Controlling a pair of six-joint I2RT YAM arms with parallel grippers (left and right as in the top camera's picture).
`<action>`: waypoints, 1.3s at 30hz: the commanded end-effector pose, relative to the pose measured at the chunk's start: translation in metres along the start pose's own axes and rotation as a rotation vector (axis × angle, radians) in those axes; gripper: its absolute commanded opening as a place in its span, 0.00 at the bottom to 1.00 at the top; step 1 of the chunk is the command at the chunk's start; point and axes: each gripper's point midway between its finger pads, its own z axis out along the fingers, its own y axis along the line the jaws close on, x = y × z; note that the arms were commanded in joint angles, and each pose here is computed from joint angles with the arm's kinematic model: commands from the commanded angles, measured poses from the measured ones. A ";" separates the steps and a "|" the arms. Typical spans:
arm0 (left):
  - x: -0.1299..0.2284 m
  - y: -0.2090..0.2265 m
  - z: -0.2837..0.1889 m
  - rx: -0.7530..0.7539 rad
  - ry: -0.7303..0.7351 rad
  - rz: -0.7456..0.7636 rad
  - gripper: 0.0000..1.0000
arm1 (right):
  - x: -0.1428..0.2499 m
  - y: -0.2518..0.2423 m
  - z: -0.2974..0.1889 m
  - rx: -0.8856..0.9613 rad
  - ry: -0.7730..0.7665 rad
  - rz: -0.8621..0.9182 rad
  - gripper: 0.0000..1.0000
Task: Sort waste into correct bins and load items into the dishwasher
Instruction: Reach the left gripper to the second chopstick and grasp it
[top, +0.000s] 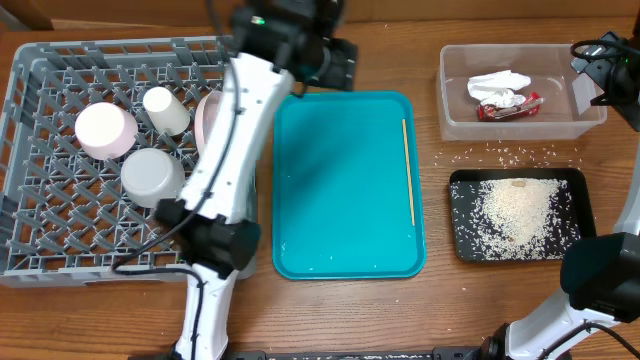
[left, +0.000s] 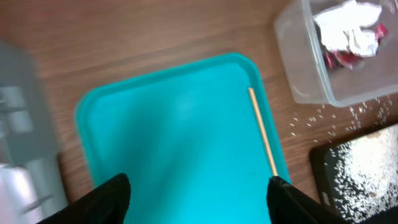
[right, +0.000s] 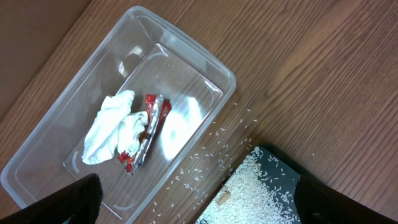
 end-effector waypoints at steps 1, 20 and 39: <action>0.022 -0.021 0.053 0.000 0.109 -0.055 0.63 | -0.002 0.000 -0.004 -0.005 -0.011 0.005 1.00; 0.106 -0.085 0.204 -0.196 0.221 -0.074 0.46 | -0.002 0.000 -0.004 -0.005 -0.011 0.005 1.00; 0.112 -0.089 0.227 -0.222 0.195 -0.073 0.45 | -0.002 0.000 -0.004 -0.005 -0.011 0.004 1.00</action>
